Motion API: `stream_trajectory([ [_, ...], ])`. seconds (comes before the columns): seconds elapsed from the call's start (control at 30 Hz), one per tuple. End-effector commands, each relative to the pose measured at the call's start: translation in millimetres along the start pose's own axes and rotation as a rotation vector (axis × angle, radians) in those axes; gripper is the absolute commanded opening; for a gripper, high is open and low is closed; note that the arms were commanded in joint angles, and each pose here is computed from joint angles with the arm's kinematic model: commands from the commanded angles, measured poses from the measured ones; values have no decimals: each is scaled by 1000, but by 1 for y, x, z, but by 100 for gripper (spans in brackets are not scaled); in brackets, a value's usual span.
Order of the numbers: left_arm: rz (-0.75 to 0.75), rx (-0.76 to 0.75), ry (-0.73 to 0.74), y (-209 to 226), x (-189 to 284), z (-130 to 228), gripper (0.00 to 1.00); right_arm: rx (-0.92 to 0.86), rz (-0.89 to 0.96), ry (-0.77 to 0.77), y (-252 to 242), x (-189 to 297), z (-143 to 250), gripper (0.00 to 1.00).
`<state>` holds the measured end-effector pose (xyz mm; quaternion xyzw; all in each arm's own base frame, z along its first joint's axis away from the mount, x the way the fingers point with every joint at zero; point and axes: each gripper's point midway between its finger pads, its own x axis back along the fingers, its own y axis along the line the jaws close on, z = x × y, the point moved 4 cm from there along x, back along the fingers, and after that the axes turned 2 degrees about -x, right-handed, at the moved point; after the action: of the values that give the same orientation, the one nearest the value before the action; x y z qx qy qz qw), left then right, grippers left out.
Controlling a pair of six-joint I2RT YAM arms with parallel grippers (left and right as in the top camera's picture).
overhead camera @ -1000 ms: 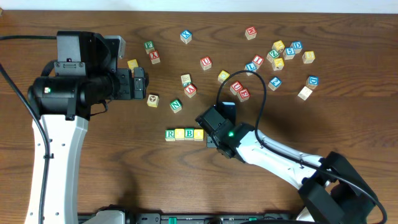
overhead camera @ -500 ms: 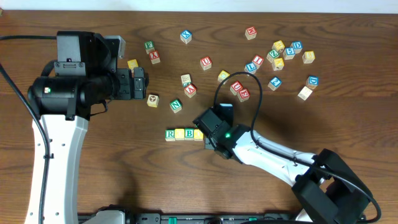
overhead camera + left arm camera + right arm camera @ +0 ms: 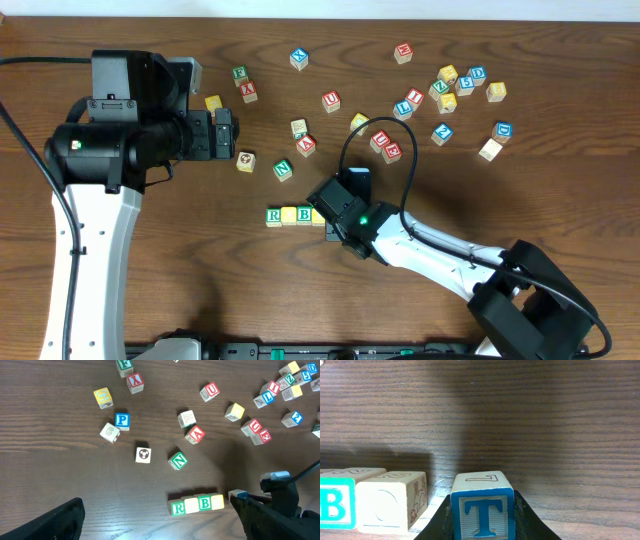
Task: Spell out ROBOT
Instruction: 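Lower the T block beside the last O block and open the right gripper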
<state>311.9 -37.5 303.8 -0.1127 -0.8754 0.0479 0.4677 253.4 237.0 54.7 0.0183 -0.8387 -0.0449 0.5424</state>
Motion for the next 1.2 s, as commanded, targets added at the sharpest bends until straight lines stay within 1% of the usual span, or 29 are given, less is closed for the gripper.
stream_trajectory([
  [0.0,7,-19,-15,-1,4,-4,98,12,20,-2,0,-6,6,1],
  [0.47,7,-19,-15,-1,4,-4,98,12,19,-2,1,-8,6,1],
  [0.5,7,-19,-15,-1,4,-4,98,12,19,-2,1,-8,6,4],
  [0.57,7,-19,-15,-1,4,-4,98,12,19,-2,1,-8,6,11],
  [0.63,7,-19,-15,-1,4,-4,98,12,19,-2,1,-8,6,23],
  [0.77,7,-19,-15,-1,4,-4,98,11,19,-3,1,-8,6,34],
  [1.17,7,-19,-15,-1,4,-4,98,9,15,-13,2,-8,4,36],
])
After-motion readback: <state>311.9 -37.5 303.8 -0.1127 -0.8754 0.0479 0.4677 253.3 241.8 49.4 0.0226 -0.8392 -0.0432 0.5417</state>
